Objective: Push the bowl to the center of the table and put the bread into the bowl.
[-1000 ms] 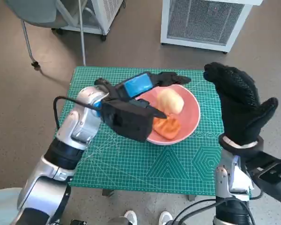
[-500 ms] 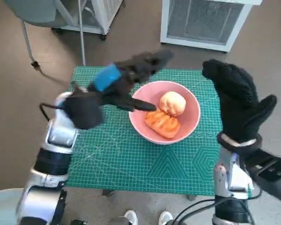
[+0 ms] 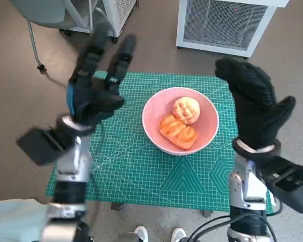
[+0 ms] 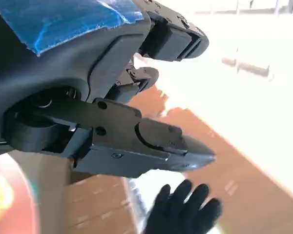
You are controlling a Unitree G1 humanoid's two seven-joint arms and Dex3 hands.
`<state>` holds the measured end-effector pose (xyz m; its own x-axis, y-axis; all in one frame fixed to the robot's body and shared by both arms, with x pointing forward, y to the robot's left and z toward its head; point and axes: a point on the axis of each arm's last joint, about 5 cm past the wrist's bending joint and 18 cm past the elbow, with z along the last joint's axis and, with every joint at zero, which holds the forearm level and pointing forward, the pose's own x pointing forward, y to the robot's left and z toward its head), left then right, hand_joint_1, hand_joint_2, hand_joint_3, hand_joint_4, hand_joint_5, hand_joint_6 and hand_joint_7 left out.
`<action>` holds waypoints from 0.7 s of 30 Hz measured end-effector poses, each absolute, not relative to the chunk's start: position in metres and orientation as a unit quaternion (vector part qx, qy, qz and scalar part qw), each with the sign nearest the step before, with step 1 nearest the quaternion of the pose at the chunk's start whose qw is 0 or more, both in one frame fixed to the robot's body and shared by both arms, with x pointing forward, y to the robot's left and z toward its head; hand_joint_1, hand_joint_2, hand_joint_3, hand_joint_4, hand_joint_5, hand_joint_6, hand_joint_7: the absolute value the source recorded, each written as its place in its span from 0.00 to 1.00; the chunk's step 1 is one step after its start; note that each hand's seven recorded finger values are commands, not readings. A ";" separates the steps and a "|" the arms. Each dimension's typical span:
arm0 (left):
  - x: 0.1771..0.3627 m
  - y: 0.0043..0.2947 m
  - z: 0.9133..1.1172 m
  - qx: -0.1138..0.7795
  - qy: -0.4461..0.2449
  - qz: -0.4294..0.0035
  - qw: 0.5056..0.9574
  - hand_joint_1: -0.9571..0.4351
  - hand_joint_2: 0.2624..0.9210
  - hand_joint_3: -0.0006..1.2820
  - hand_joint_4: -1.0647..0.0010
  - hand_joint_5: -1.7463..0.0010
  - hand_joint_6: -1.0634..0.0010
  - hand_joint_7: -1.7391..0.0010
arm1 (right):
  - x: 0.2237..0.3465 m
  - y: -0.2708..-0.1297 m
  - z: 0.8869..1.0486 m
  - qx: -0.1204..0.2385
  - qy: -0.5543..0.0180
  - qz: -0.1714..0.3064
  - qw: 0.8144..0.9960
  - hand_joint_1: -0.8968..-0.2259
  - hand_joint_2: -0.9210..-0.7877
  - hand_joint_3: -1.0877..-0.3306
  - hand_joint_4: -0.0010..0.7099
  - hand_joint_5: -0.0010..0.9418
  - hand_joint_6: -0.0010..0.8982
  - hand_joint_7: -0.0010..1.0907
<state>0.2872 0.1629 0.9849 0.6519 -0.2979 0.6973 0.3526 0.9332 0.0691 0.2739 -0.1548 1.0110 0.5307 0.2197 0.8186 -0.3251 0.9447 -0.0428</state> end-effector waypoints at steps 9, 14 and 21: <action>0.281 0.158 0.981 -0.042 -0.387 -0.156 0.908 0.43 1.00 0.10 0.75 1.00 0.69 1.00 | 0.279 -0.150 1.015 0.029 -0.470 0.140 0.871 0.49 0.00 0.39 0.10 0.40 0.00 0.67; 0.280 0.156 0.982 -0.056 -0.402 -0.148 0.902 0.45 1.00 0.11 0.75 1.00 0.70 1.00 | 0.281 -0.149 1.014 0.012 -0.473 0.132 0.871 0.49 0.00 0.39 0.11 0.39 0.00 0.67; 0.280 0.157 0.980 -0.057 -0.410 -0.143 0.899 0.46 1.00 0.11 0.76 1.00 0.69 1.00 | 0.285 -0.148 1.015 -0.005 -0.476 0.129 0.870 0.51 0.00 0.40 0.12 0.38 0.00 0.67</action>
<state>0.2799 0.1571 0.9798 0.6232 -0.2110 0.7531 0.3048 0.9523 0.0146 0.2850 -0.1481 1.0146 0.5139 0.2295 0.8266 -0.2195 0.9667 -0.1319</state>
